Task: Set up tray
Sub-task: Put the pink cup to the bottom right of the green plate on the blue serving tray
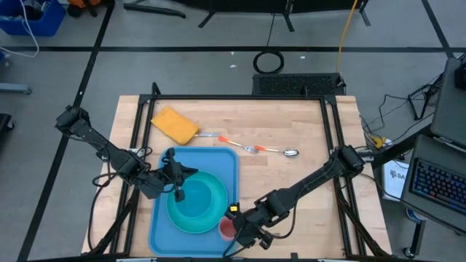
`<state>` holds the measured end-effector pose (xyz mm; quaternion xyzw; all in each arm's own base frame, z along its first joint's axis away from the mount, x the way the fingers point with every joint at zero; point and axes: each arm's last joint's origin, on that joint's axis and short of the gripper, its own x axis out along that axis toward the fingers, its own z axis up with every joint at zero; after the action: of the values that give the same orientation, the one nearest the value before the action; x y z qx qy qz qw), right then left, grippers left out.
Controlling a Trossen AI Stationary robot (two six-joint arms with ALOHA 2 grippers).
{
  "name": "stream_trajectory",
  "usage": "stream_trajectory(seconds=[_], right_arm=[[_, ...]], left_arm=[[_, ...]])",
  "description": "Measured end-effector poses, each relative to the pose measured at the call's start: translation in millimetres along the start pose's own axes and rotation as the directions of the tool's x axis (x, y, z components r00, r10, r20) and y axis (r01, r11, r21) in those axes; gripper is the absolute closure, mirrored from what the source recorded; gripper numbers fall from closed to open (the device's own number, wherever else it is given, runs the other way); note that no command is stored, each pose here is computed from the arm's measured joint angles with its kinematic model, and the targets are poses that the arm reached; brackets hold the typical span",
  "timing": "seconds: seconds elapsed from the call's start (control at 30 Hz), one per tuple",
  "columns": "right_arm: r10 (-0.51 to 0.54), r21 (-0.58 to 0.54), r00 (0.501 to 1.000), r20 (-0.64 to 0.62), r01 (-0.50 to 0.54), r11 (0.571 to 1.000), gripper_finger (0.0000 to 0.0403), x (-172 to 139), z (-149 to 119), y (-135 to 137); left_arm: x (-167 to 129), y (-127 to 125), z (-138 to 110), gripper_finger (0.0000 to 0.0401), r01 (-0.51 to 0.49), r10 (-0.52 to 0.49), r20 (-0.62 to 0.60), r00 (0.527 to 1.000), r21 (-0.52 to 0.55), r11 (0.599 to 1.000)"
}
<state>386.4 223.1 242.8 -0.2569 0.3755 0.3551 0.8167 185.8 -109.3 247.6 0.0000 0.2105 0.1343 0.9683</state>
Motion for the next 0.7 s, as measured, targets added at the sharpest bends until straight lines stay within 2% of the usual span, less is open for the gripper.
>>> stream_trajectory(seconds=[0.27,0.47,0.7], right_arm=[[0.000,-0.048,1.000,0.012,0.001,0.999,0.0403,-1,3,-1],[0.084,-0.067,0.995,0.047,-0.081,0.994,0.0403,14,-2,-5],[0.070,-0.065,0.996,0.046,-0.067,0.996,0.0403,17,-6,-13]], left_arm=[[0,0,0,0.0396,0.000,0.000,0.000,1.000,0.001,1.000],[0,0,0,0.0395,0.000,0.000,-0.001,1.000,0.002,1.000],[0,0,-1,0.0395,-0.001,0.001,-0.006,1.000,0.005,1.000]])
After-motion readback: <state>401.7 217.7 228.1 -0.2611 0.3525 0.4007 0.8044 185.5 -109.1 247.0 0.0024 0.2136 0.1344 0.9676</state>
